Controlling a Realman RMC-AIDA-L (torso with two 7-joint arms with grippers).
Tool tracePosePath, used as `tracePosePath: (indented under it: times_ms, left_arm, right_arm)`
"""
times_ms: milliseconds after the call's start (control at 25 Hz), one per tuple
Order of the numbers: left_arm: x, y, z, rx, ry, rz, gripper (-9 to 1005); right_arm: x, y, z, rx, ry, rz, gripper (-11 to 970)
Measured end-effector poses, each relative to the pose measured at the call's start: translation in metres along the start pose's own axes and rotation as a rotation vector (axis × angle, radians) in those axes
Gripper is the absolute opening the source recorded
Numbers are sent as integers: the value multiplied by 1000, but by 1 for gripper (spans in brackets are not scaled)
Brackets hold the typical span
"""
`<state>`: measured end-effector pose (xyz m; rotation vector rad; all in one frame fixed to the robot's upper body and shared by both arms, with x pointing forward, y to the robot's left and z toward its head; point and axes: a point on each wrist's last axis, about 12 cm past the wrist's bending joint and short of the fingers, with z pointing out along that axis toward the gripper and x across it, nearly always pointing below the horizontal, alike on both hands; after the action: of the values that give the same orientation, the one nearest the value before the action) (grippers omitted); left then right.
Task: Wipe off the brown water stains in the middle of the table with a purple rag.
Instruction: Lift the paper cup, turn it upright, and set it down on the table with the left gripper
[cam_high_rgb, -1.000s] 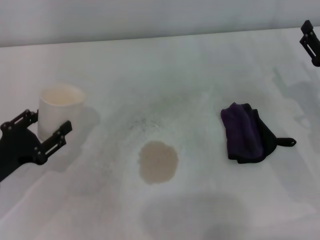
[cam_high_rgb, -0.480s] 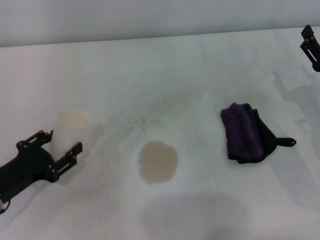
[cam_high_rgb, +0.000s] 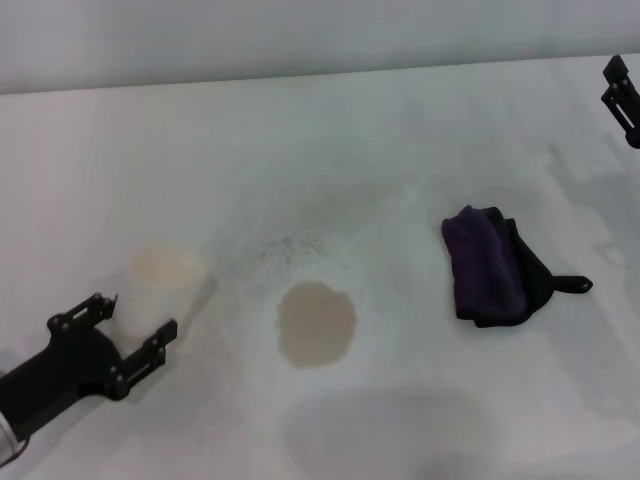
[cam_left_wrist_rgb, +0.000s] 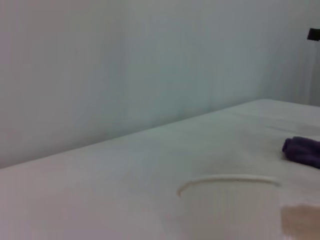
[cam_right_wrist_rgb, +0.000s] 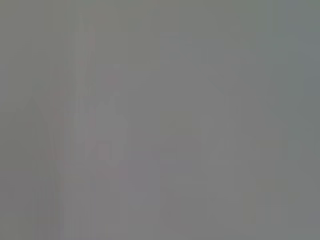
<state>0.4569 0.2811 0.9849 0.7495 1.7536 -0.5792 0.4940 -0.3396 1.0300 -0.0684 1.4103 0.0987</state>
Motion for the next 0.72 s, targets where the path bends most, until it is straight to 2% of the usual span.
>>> tracePosePath:
  times_ms: [400, 720]
  left_arm:
    - [13, -11, -13, -20, 20, 12, 632]
    - [10, -6, -16, -70, -18, 18, 637]
  right_arm:
    - [0, -1, 0, 2, 3, -3, 854]
    - [0, -1, 1, 2, 2, -6, 853]
